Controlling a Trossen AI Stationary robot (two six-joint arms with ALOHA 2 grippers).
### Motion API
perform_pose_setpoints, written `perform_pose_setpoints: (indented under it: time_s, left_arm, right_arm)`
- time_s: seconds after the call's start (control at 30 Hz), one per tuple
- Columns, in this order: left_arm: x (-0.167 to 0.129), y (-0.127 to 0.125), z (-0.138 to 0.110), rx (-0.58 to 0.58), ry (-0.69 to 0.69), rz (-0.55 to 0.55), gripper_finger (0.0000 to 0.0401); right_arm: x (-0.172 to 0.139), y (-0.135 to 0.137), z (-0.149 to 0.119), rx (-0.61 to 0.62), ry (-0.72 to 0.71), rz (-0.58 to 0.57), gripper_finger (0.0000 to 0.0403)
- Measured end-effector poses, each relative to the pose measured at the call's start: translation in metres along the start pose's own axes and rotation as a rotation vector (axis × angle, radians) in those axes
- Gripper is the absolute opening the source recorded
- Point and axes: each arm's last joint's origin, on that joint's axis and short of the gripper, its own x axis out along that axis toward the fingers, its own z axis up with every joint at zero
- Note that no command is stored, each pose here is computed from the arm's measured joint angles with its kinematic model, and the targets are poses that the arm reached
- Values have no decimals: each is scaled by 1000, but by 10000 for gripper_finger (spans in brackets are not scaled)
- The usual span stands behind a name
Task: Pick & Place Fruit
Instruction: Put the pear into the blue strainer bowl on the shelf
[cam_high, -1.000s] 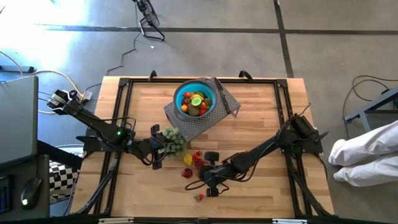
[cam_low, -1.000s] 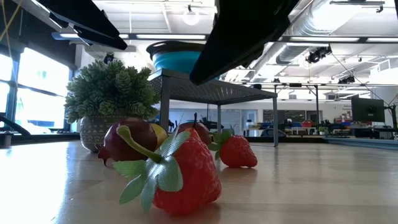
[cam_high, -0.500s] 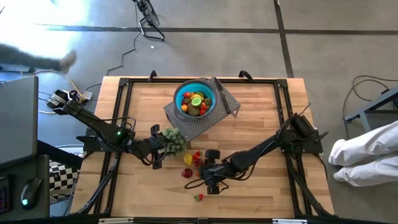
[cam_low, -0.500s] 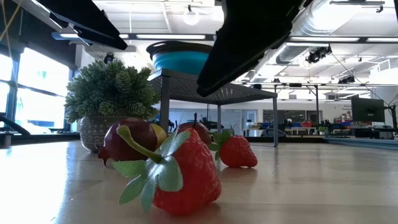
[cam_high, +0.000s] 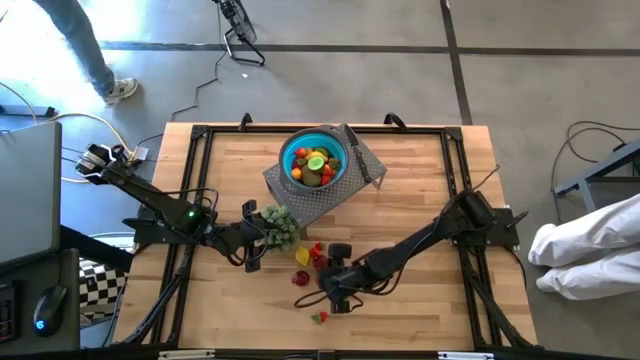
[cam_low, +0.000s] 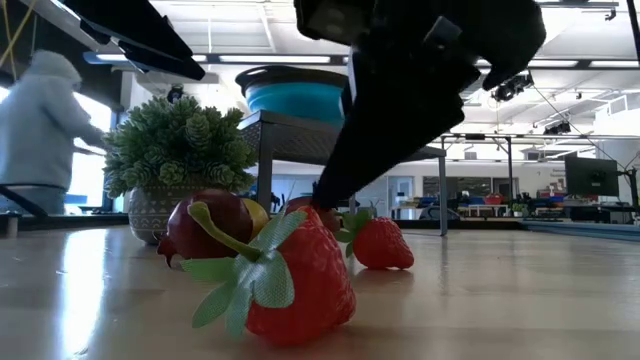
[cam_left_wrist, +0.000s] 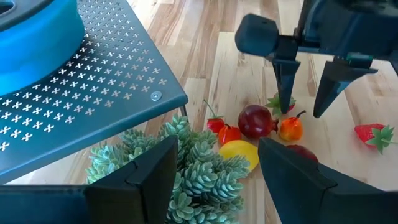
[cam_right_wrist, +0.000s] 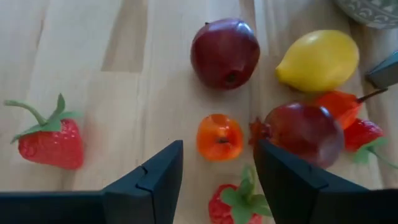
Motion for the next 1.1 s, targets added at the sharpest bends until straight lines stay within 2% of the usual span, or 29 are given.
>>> perform_pose_setpoints:
  time_s: [0.37, 1.1]
  left_arm:
    - [0, 0, 0, 3, 1, 0, 218]
    - [0, 0, 0, 3, 1, 0, 218]
  right_arm:
    - [0, 0, 2, 1, -19, -1, 153]
    - [0, 1, 2, 6, -20, 4, 7]
